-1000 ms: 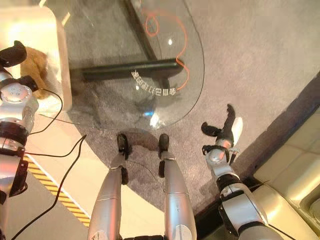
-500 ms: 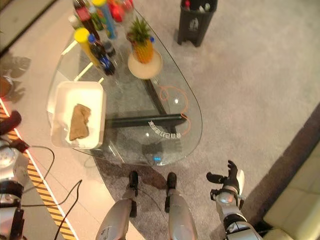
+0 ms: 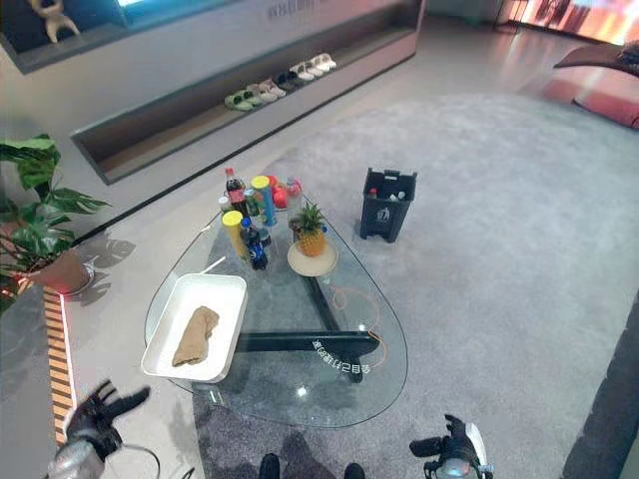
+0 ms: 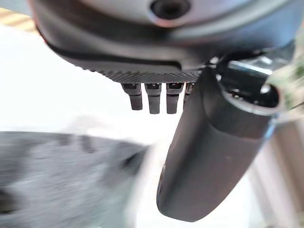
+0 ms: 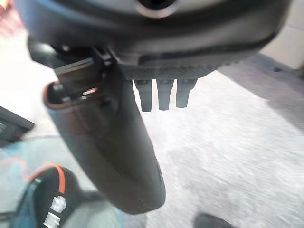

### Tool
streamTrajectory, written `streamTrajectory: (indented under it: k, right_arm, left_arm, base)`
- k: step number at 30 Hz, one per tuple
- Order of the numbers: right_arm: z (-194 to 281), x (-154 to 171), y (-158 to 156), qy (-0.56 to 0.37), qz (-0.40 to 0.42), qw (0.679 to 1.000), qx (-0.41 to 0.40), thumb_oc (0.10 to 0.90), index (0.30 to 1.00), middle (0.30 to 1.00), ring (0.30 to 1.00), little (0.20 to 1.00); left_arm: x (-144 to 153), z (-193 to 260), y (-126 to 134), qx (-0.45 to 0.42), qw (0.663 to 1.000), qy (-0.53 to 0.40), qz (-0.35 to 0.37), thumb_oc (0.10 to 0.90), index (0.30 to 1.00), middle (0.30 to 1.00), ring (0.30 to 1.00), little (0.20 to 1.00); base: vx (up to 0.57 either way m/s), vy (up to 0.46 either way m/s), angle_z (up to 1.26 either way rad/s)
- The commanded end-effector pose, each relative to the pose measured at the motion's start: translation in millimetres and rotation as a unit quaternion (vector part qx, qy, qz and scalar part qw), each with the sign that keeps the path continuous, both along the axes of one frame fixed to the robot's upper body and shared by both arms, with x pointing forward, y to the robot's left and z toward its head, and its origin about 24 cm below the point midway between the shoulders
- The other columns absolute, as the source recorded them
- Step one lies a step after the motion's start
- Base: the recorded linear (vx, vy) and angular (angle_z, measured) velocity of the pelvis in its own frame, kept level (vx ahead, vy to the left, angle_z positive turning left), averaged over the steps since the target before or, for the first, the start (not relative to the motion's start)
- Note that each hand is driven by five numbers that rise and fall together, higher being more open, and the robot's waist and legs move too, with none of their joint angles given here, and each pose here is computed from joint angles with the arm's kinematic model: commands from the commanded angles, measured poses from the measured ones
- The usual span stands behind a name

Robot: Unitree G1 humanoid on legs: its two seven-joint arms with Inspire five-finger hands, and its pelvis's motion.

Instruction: Wipe the table with a cloth and put it in the basket.

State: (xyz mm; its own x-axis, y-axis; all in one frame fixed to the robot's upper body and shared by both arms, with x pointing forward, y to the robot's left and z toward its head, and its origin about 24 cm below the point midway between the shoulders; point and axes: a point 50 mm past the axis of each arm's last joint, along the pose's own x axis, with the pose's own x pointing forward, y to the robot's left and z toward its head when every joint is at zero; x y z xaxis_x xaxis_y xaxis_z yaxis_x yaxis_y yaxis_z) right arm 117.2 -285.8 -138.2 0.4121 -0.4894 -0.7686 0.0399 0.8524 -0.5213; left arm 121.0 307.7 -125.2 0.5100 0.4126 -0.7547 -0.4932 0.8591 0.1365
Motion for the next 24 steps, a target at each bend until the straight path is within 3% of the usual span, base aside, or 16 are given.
streamTrajectory:
  k: [1,9,24]
  right_arm:
    - [-2.8,-8.7,-3.1,0.036,0.015,0.999,0.013,0.800,0.900,0.900,0.900,0.900]
    - [-14.4,-23.7,14.6,0.093,0.024,0.993,0.062,0.800,0.900,0.900,0.900,0.900]
    - [-17.3,-24.7,22.7,0.111,0.049,0.990,0.068,0.800,0.900,0.900,0.900,0.900]
  left_arm:
    - [8.5,-1.2,-8.4,0.003,0.997,0.009,-0.072,0.800,0.900,0.900,0.900,0.900]
    - [-18.9,-24.6,-40.9,-0.047,0.979,0.119,-0.158,0.800,0.900,0.900,0.900,0.900]
    - [-22.4,-30.1,-51.9,-0.052,0.969,0.160,-0.181,0.800,0.900,0.900,0.900,0.900]
  base:
    - [0.00,0.000,0.00]
    - [0.02,0.009,-0.01]
    - [0.01,0.005,-0.05]
